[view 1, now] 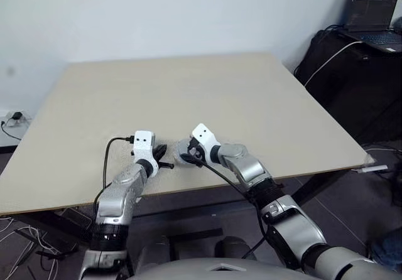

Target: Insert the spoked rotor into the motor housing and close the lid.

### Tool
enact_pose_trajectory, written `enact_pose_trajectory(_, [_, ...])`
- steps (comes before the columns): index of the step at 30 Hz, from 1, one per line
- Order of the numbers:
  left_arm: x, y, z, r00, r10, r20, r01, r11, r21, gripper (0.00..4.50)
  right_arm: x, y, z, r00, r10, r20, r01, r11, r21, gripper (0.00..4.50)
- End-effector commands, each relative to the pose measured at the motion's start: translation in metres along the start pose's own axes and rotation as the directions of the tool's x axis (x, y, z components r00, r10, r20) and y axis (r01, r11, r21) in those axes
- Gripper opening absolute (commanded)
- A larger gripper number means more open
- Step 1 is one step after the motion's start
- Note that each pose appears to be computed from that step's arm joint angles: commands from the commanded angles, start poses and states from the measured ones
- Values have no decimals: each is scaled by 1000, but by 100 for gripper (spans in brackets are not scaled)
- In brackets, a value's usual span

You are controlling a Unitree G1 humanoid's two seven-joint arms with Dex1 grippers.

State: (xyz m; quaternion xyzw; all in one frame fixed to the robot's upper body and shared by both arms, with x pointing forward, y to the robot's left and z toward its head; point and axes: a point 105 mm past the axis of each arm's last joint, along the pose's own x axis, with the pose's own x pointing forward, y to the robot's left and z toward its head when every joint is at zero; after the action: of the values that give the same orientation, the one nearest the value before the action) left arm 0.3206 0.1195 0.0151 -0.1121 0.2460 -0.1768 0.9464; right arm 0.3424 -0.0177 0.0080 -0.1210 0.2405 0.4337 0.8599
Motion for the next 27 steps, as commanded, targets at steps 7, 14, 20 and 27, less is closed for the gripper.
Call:
enact_pose_trajectory(7, [15, -18, -2, 971, -161, -177, 156, 987, -41, 0, -3, -3, -5, 1000, -22, -18, 22, 999, 23, 325])
enact_pose_trajectory(14, [17, -18, -13, 959, -141, -247, 140, 990, -20, 0, -3, -3, -5, 1000, -27, -16, 27, 999, 31, 325])
enact_pose_trajectory(20, [17, -21, -19, 950, -151, -273, 152, 988, -19, 0, -3, -2, -3, 1000, -20, -7, 20, 999, 33, 325])
enact_pose_trajectory(27, [16, -26, -24, 944, -168, -283, 169, 985, -20, 0, -22, -7, -9, 1000, 21, -11, -21, 999, 40, 449])
